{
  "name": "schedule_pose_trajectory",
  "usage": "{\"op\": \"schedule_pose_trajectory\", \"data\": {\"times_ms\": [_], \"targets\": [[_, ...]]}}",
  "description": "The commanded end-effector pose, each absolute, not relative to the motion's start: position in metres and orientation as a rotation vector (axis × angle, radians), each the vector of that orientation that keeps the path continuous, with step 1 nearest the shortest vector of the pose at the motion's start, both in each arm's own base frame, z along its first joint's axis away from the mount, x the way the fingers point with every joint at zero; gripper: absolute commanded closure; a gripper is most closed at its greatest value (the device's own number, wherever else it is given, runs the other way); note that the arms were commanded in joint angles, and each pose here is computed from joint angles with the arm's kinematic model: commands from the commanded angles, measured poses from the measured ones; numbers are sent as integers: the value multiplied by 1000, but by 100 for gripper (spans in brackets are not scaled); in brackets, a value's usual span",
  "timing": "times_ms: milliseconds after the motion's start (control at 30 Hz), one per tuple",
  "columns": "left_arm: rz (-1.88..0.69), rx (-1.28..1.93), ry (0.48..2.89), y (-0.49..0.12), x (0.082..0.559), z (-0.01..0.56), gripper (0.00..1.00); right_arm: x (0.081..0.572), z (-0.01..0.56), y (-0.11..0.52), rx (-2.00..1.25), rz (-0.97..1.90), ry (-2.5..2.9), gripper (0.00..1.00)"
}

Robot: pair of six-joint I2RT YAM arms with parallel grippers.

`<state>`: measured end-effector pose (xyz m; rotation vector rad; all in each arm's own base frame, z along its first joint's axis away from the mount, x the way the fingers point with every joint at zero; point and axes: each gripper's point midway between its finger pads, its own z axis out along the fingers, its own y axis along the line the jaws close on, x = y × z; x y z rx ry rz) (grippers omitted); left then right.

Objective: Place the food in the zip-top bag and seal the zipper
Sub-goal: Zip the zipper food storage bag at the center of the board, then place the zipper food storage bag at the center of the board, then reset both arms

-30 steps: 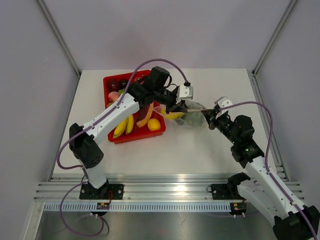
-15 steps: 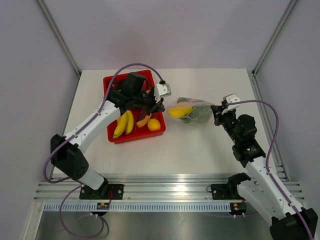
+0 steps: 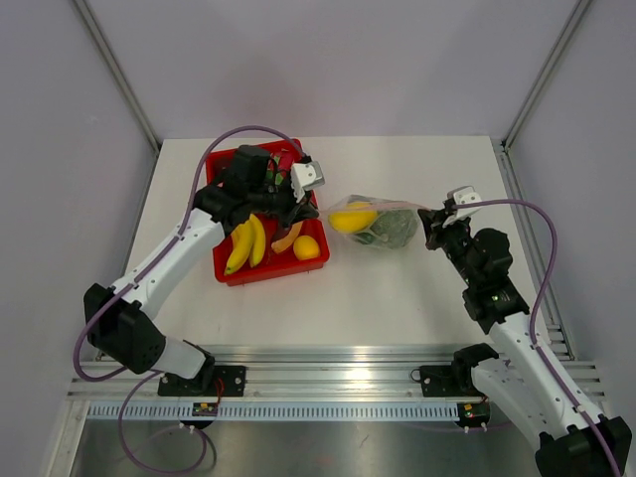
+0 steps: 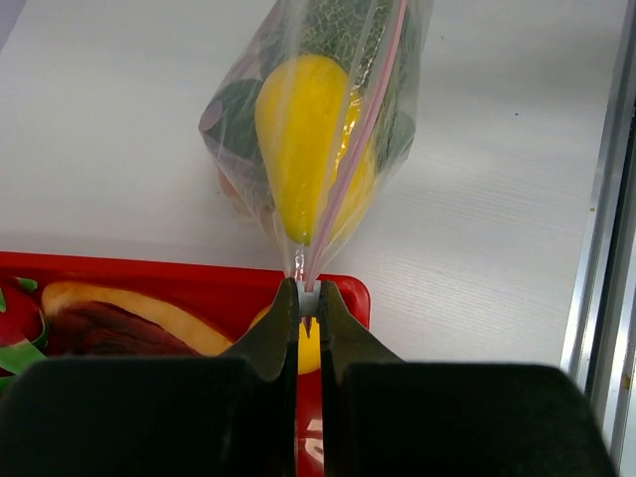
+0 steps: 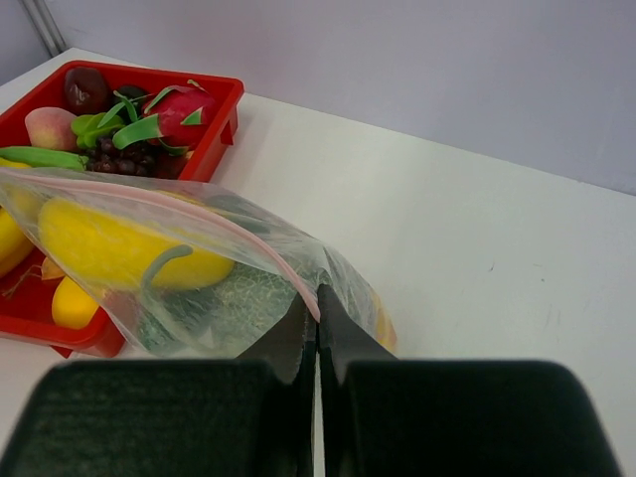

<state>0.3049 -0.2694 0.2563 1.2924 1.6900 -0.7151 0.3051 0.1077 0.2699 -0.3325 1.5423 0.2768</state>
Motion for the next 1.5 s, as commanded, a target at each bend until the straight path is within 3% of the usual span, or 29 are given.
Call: {"op": "schedule_pose_trajectory", "data": {"times_ms": [0,267,467,667,700,733,767,800,833,867,967,1067,1133,1300,1467], "targets": [[-709,1225,1682,-260,310,272,100,311,318,81,-218,173,1414,100],[-760,1024,1572,-292,364,323,100,353,358,48,-105,-8,1338,100],[-784,985,1502,-322,413,376,100,394,430,26,-46,-44,1183,100],[-885,1011,1379,-350,423,407,100,415,434,22,-66,-67,1176,100],[-923,1038,1364,-352,415,405,100,411,432,23,-71,-65,1176,96],[-953,1059,1371,-354,409,398,100,408,427,23,-67,-55,1185,83],[-981,1078,1392,-353,400,385,92,406,403,24,-73,-44,1242,73],[-1007,1085,1410,-352,393,377,46,394,401,24,-67,-30,1243,62],[-1023,1073,1435,-351,389,370,30,388,392,26,-48,4,1265,43],[-1043,1065,1507,-348,383,341,25,376,371,27,-49,23,1318,35],[-1016,1018,1489,-333,364,351,1,356,332,29,-17,74,1432,20],[-959,941,1508,-315,348,360,1,331,334,25,38,101,1480,13],[-906,792,1599,-298,346,365,1,319,344,21,101,121,1501,1],[-842,490,1788,-262,337,349,1,295,339,15,252,136,1773,1],[-670,249,1938,-214,323,313,1,283,296,-9,558,19,1980,1]]}}
